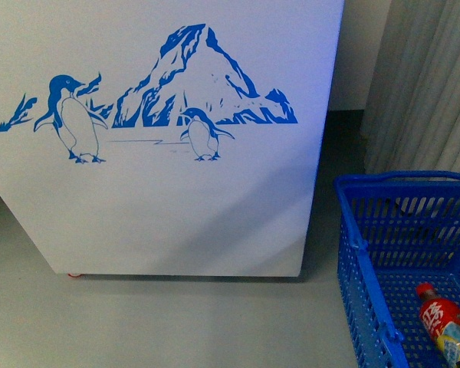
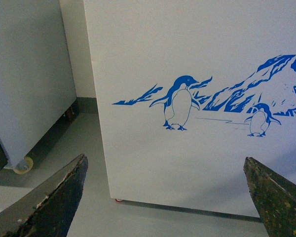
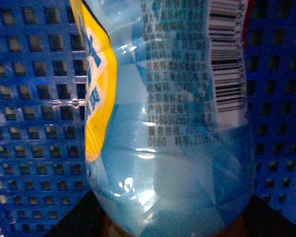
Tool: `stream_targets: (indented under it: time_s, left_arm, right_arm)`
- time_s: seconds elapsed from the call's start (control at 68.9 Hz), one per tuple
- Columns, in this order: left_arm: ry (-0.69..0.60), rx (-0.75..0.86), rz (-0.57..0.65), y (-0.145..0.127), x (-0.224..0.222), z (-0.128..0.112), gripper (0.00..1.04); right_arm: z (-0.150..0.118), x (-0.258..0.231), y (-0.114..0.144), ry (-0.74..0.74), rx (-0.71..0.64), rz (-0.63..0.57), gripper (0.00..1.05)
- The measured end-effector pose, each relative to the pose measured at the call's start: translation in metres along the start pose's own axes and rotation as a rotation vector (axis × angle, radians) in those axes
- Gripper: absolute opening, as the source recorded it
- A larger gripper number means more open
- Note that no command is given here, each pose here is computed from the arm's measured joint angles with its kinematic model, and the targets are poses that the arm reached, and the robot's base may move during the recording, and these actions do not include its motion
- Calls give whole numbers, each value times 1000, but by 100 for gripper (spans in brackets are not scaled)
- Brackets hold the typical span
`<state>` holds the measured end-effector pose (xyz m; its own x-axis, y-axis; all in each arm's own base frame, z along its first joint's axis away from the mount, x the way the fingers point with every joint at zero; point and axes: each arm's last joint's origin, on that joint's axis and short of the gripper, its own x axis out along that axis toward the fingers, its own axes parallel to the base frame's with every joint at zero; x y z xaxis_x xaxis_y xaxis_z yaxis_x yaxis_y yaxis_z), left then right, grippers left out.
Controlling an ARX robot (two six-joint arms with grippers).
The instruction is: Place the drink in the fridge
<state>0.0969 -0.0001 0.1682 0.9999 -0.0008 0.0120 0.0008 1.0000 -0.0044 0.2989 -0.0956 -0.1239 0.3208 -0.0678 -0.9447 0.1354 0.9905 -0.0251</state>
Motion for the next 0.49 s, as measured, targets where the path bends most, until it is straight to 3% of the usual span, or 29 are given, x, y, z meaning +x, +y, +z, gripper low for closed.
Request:
stream_targets:
  time_s: [0.247,0.363,0.493]
  left_arm:
    - [0,0,0,0,0,0,97]
    - [0,0,0,0,0,0,97]
    - [0,0,0,0,0,0,97]
  right_arm:
    - [35,-117,8,-223,-3,51,42]
    - [49,-221,27,-433,-29,121,42]
    - [54,-298,37,-632,-30,143,42]
